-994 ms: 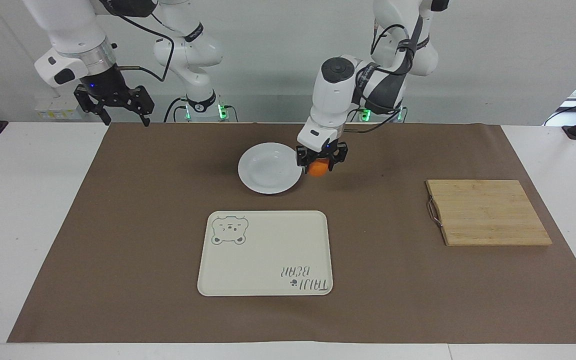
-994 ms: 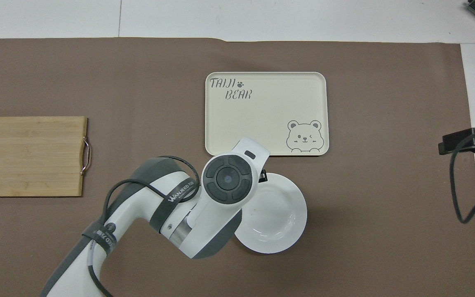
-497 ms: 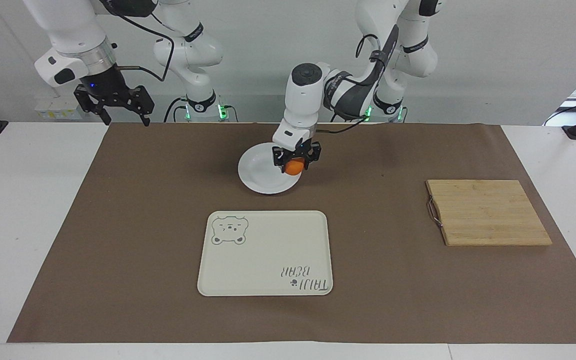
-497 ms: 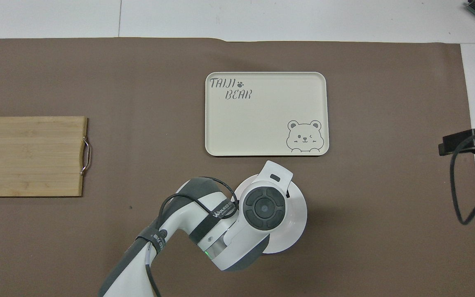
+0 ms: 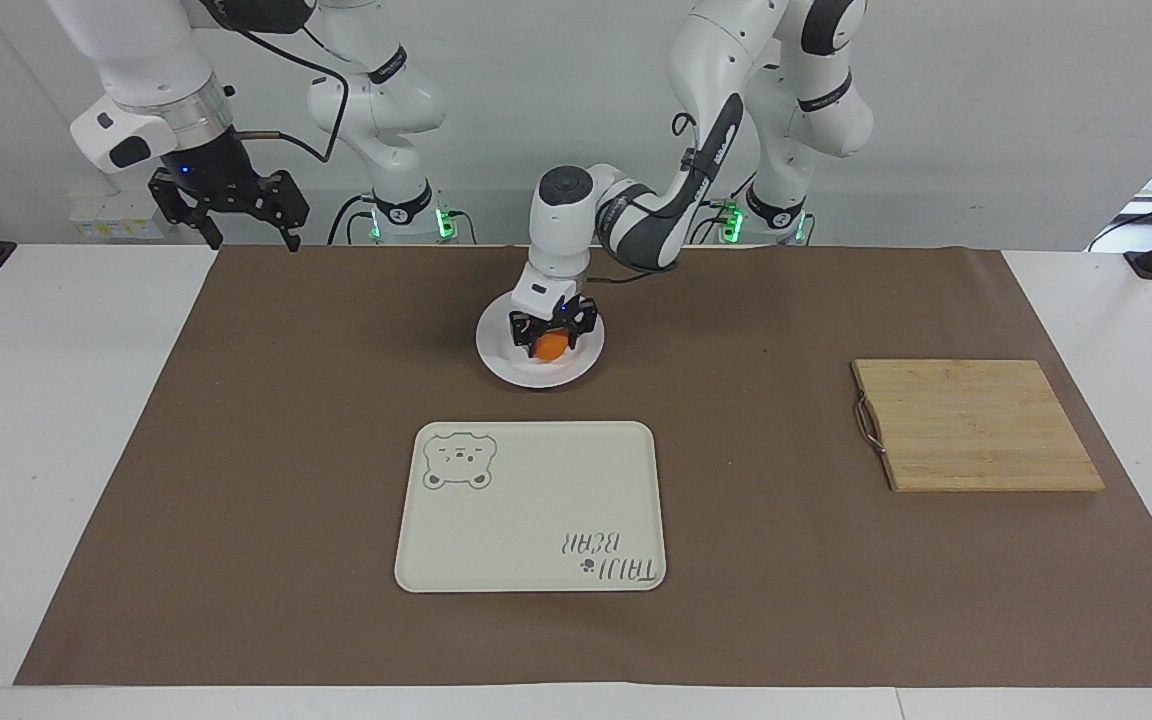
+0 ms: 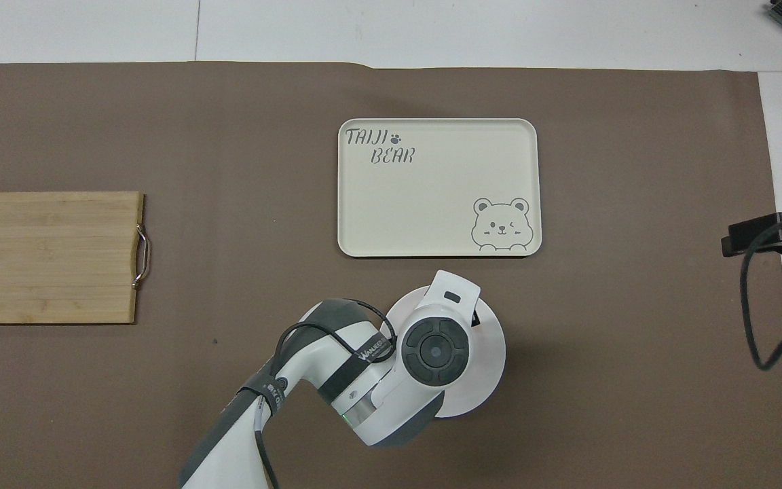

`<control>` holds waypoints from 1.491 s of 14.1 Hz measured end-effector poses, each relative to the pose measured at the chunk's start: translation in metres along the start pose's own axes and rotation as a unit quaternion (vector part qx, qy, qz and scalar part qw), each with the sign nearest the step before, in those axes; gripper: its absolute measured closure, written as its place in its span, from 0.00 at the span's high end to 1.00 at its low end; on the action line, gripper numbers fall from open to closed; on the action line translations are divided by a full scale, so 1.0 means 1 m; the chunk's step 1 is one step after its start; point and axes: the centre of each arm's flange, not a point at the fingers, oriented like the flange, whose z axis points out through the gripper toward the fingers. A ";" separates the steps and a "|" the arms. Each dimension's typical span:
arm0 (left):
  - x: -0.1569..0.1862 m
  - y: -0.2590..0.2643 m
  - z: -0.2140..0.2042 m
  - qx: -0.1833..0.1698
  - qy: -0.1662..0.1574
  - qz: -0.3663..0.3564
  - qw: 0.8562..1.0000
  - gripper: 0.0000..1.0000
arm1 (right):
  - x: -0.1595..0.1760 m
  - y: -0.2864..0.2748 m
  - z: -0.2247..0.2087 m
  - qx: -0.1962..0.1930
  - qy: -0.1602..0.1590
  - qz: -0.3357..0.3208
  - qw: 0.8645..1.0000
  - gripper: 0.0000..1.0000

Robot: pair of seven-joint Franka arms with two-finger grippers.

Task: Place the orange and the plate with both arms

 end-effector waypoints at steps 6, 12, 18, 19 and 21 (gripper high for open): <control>0.092 -0.054 -0.102 0.006 0.017 0.011 1.000 1.00 | -0.004 -0.006 0.012 0.037 -0.014 0.000 0.999 1.00; 0.202 -0.123 -0.176 0.018 0.024 0.060 0.998 1.00 | -0.016 -0.021 0.051 0.161 -0.049 -0.013 0.986 1.00; 0.283 -0.213 -0.223 0.031 0.026 0.138 0.990 1.00 | -0.020 -0.032 0.125 0.261 -0.045 -0.066 0.962 1.00; 0.291 -0.227 -0.229 0.032 0.028 0.147 0.988 1.00 | -0.021 -0.035 0.140 0.278 -0.041 -0.072 0.957 1.00; 0.302 -0.251 -0.240 0.033 0.032 0.164 0.985 1.00 | -0.023 -0.042 0.179 0.302 -0.025 -0.082 0.949 1.00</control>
